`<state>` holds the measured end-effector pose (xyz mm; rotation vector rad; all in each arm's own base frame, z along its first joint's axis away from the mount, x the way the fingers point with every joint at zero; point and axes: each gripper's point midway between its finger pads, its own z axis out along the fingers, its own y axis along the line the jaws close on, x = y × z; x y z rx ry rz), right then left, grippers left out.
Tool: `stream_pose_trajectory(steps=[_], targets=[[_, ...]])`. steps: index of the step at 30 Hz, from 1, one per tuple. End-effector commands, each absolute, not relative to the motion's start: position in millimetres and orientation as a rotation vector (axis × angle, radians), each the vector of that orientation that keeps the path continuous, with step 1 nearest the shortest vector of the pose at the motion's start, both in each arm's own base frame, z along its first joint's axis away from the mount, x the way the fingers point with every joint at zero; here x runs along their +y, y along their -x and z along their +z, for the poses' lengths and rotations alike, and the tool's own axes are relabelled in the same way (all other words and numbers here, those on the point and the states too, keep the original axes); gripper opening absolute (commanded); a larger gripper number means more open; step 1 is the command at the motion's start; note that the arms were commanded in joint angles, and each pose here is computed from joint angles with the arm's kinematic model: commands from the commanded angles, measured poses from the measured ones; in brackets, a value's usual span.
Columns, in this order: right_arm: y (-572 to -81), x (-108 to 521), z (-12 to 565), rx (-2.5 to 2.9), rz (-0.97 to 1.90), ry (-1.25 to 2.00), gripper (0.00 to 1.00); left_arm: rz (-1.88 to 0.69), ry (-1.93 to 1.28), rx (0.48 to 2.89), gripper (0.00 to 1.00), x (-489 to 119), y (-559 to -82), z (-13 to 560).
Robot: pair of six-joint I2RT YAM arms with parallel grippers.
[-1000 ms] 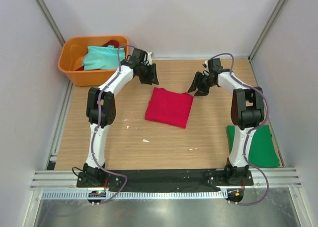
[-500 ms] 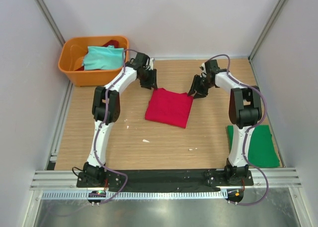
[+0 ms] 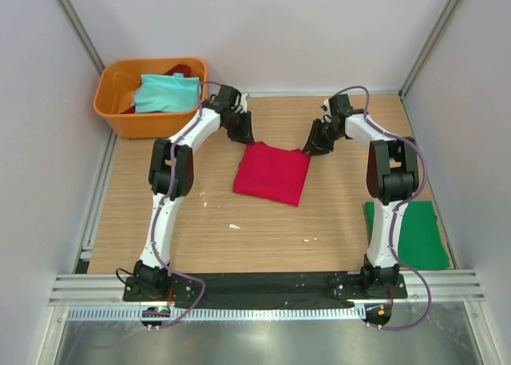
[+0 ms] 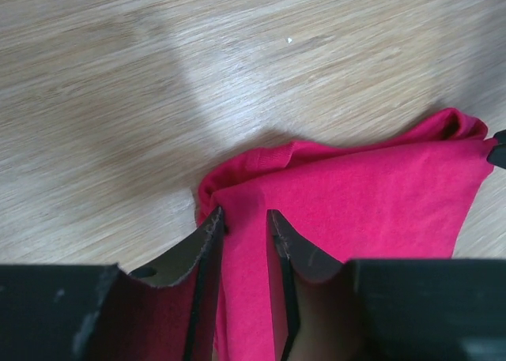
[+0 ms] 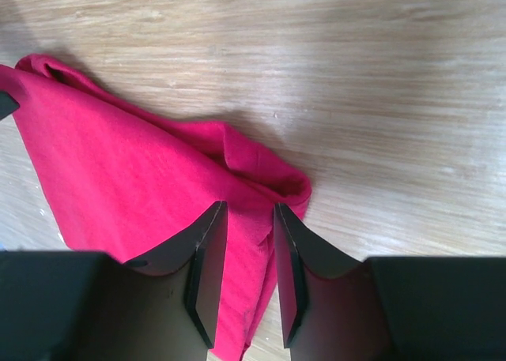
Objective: Fold and stack the t-shirts
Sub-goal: Fold the tshirt
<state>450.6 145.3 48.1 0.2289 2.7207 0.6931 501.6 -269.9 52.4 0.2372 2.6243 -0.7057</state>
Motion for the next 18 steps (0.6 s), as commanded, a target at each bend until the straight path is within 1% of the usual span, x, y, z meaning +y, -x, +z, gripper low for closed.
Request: stream_pose_trajectory(steps=[1, 4, 5, 6, 8, 9, 11, 14, 15, 17, 18], targets=[[-462, 152, 57, 2.690, 0.709, -0.193, 0.36, -0.755, -0.239, 2.582, 0.30, -277, -511, 60], [-460, 150, 51, 2.711, 0.695, -0.186, 0.36, -0.765, -0.241, 2.591, 0.28, -278, -509, 58], [-461, 150, 49, 2.712, 0.691, -0.190, 0.31, -0.767, -0.242, 2.591, 0.24, -278, -508, 58], [-461, 151, 49, 2.711, 0.699, -0.190, 0.24, -0.770, -0.239, 2.591, 0.14, -278, -509, 58], [-463, 152, 52, 2.703, 0.704, -0.197, 0.09, -0.760, -0.231, 2.583, 0.05, -277, -510, 62], [-465, 152, 59, 2.689, 0.702, -0.203, 0.08, -0.758, -0.226, 2.579, 0.00, -277, -510, 65], [-463, 149, 67, 2.684, 0.683, -0.213, 0.04, -0.744, -0.218, 2.557, 0.00, -275, -511, 78], [-456, 146, 91, 2.669, 0.669, -0.240, 0.01, -0.721, -0.191, 2.528, 0.00, -270, -508, 100], [-452, 149, 104, 2.647, 0.679, -0.231, 0.02, -0.726, -0.189, 2.508, 0.00, -270, -507, 108], [-445, 150, 111, 2.645, 0.688, -0.245, 0.01, -0.738, -0.187, 2.469, 0.00, -270, -504, 127], [-443, 150, 115, 2.638, 0.690, -0.247, 0.02, -0.745, -0.184, 2.477, 0.00, -270, -500, 125]])
